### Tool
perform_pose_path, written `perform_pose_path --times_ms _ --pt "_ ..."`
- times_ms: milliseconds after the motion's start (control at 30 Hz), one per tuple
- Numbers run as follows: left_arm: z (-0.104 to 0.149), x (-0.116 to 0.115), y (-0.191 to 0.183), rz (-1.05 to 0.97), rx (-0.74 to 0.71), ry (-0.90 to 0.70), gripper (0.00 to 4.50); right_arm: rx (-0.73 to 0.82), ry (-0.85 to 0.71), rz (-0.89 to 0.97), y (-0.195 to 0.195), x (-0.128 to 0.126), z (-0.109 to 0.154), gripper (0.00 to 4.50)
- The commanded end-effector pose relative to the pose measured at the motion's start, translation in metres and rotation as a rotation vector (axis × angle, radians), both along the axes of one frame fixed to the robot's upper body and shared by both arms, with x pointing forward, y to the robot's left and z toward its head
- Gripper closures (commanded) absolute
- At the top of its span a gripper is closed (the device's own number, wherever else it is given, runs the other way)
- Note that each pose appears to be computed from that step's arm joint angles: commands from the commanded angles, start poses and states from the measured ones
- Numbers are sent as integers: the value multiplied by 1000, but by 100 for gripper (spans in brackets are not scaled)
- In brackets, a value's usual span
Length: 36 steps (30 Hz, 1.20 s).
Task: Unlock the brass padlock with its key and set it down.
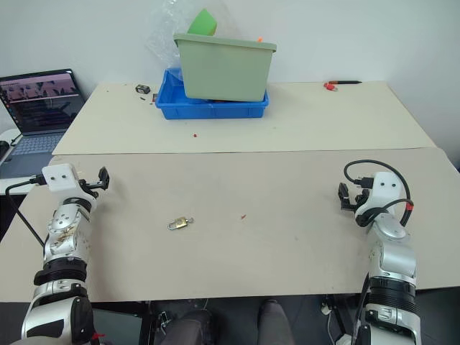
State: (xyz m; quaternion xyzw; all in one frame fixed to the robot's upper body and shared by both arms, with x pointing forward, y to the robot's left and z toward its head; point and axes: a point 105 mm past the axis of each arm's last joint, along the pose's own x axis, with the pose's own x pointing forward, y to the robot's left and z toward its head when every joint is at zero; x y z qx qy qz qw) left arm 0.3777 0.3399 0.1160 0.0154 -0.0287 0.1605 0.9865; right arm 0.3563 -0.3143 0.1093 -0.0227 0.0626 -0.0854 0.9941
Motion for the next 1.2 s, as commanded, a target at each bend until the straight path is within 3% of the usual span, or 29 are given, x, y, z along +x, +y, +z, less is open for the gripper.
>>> perform_pose_path --times_ms 33,133,233,267,367,533,800,867,1000,1200 --pt "21 6 -7 -45 26 -72 2 -24 -72 -13 -7 1 21 0" --pt "31 9 -22 -126 55 -102 2 -24 -47 23 -1 4 20 0" --pt "35 8 -28 -167 72 -113 2 -2 -31 197 27 12 25 0" --pt "36 8 -28 -172 67 -118 2 5 -5 341 52 10 24 0" --pt "37 8 -28 -173 63 -124 2 71 83 953 152 -32 27 0" --pt "35 10 -39 -213 61 -117 2 137 168 1520 223 -103 43 0" --pt "29 5 -80 -475 136 -48 2 39 175 1563 248 -87 45 0" --pt "31 -8 -103 -635 211 -32 2 30 173 1552 250 -83 44 0" --pt "33 -58 -130 -994 353 33 2 21 181 1523 247 -76 39 0" --pt "43 -89 -139 -1305 420 147 2 6 208 1499 245 -70 28 0"
